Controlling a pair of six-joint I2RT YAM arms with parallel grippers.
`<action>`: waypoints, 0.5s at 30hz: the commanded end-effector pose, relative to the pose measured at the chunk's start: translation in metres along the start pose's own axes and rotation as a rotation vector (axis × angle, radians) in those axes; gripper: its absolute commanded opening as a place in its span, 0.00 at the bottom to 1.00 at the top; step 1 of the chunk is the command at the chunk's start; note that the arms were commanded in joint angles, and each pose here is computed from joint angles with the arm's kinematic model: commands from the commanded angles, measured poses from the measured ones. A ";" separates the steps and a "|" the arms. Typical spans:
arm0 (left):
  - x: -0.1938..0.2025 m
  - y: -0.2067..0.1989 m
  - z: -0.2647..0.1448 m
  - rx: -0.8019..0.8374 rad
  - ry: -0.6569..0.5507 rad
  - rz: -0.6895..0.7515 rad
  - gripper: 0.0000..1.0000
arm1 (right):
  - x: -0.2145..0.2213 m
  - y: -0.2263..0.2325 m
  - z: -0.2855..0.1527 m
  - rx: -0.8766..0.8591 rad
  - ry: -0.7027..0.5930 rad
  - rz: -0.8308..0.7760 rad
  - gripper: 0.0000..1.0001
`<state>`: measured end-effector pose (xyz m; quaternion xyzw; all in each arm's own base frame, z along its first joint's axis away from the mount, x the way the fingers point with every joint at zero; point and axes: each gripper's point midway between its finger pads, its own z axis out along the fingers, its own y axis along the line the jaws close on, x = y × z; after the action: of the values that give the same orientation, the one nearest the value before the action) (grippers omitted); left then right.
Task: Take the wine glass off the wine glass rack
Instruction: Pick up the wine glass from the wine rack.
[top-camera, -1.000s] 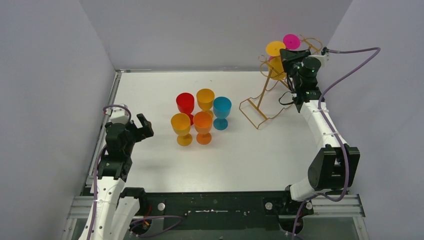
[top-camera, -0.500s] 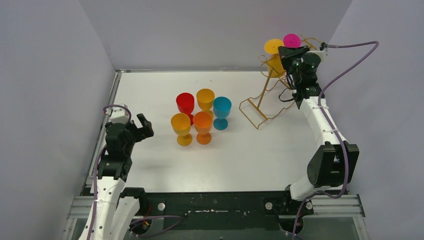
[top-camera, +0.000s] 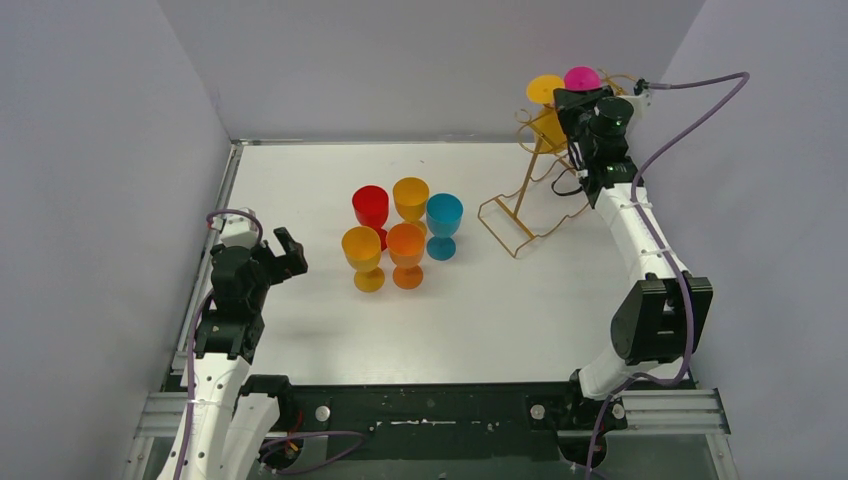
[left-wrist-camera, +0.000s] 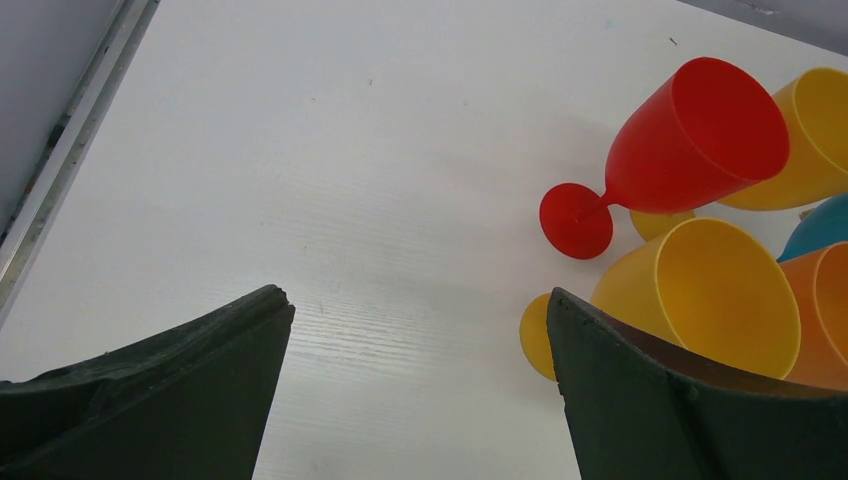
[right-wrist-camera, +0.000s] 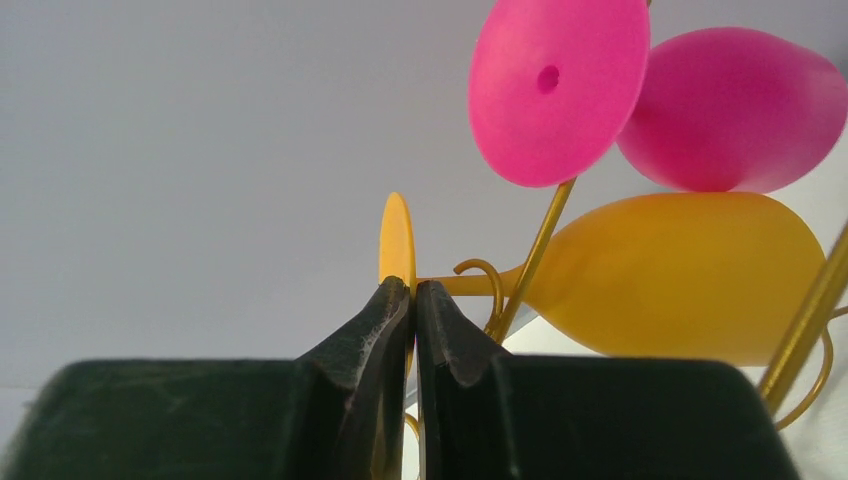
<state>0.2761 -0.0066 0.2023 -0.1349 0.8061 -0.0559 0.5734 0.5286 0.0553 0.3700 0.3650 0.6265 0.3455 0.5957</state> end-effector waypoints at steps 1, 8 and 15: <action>-0.011 -0.005 0.001 0.023 -0.039 0.007 0.97 | -0.018 0.022 0.000 -0.023 -0.083 0.002 0.00; -0.011 -0.005 0.001 0.025 -0.038 0.006 0.97 | -0.019 0.029 0.000 -0.015 -0.090 -0.022 0.00; -0.011 -0.005 0.001 0.025 -0.036 0.007 0.97 | -0.010 0.037 -0.001 -0.016 -0.062 -0.068 0.00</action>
<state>0.2765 -0.0080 0.2011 -0.1329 0.8079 -0.0585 0.5712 0.5282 0.0631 0.3775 0.3684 0.6329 0.3229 0.5996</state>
